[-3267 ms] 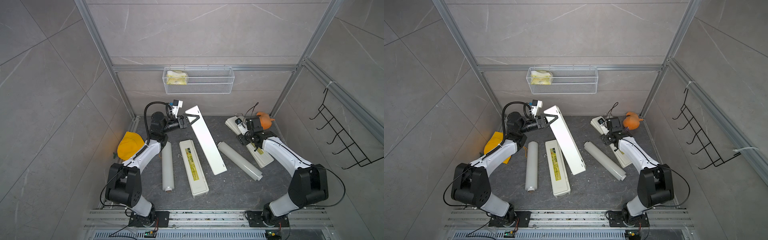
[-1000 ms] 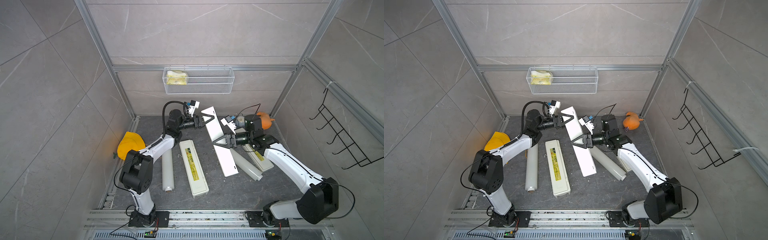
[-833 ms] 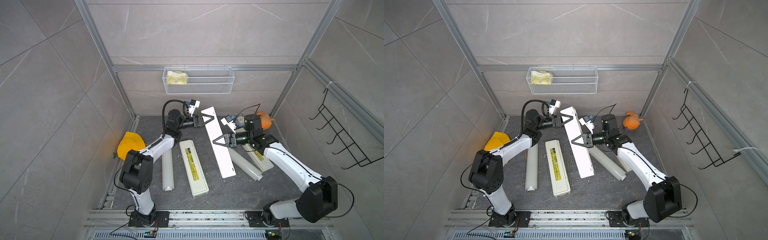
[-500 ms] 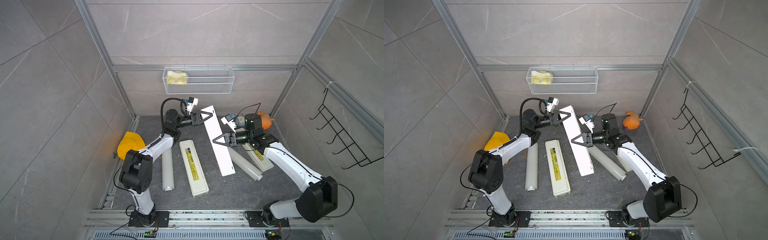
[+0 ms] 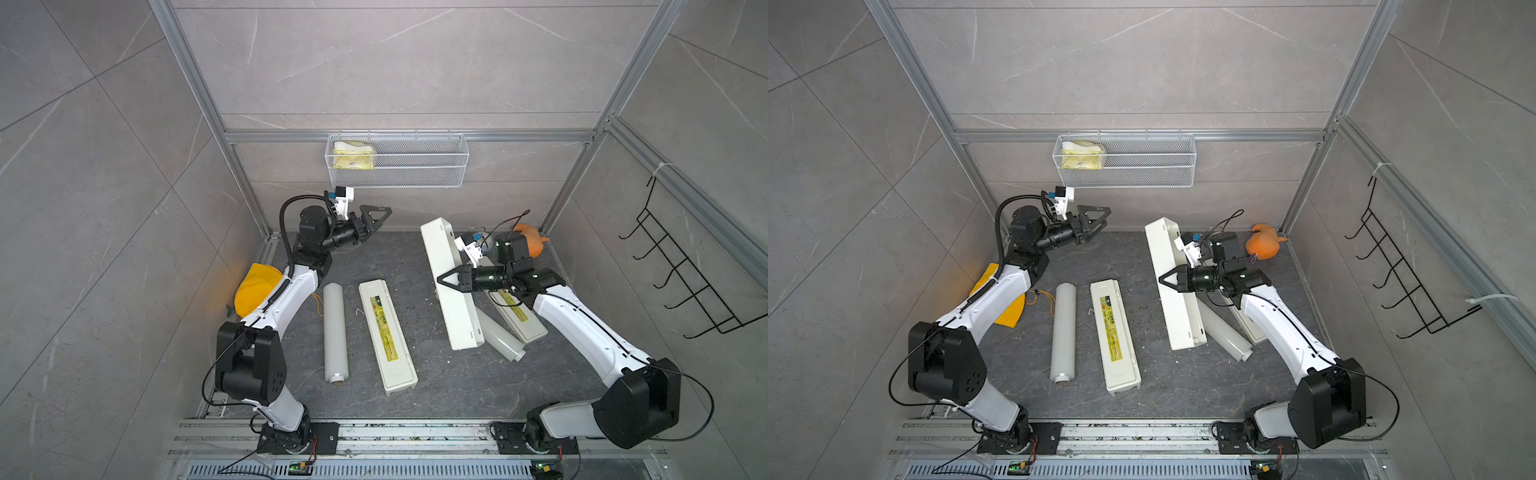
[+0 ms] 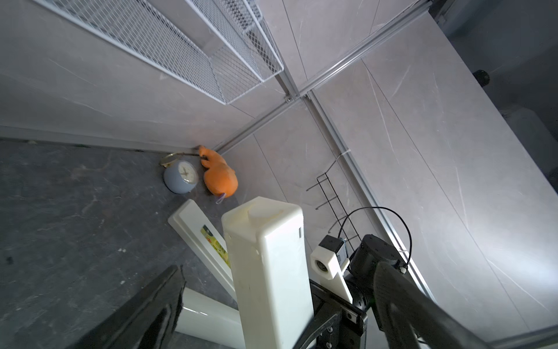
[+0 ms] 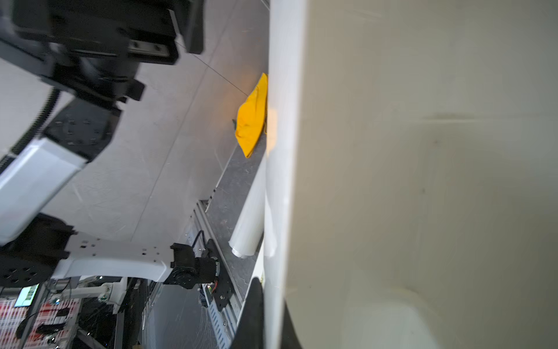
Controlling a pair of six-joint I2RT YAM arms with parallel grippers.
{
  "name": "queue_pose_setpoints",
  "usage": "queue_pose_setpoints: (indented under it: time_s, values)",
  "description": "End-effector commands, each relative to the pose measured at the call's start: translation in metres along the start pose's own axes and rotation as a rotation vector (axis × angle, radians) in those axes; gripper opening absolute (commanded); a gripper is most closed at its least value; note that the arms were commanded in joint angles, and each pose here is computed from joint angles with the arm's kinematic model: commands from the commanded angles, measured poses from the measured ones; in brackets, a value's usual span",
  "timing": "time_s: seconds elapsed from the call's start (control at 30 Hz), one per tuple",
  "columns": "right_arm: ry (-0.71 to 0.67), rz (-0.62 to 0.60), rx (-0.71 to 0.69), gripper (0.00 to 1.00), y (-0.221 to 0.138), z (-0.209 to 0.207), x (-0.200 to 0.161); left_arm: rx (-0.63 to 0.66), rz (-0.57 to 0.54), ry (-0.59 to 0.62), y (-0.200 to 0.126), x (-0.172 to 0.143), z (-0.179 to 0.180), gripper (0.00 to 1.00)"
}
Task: Put plastic wrap rolls into dispensers
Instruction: Place the plastic wrap cutting box at the center of the board.
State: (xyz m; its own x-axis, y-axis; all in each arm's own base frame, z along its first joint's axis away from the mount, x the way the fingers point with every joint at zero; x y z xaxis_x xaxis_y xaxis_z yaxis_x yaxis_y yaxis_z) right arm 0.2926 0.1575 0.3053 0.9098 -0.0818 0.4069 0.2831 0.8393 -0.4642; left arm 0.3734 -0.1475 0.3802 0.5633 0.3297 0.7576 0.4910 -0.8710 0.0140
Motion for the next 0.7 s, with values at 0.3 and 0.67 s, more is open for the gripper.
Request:
queue_pose_setpoints:
  time_s: [0.3, 0.67]
  values:
    - [0.091, 0.019, -0.556, 0.00, 0.087, -0.027, -0.026, 0.420, -0.020, 0.029, -0.071, -0.073, -0.003, 1.00]
    - [0.207, 0.031, -0.854, 0.00, 0.168, -0.063, -0.038, 0.455, 0.046, 0.023, -0.082, -0.095, 0.001, 1.00]
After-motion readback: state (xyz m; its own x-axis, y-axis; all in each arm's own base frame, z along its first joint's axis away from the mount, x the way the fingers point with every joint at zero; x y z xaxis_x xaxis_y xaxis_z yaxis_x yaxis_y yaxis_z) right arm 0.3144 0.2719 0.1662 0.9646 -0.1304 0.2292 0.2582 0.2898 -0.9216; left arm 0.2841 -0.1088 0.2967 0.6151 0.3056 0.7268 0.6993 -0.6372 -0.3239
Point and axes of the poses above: each gripper's point midway between its finger pads, its own y axis out along the fingers, its own z axis along the line the jaws close on, x = y × z, the point moved 10 cm from there along -y, back along the fingers, and after that the axes turned 12 degrees about y, right-handed, at the moved point
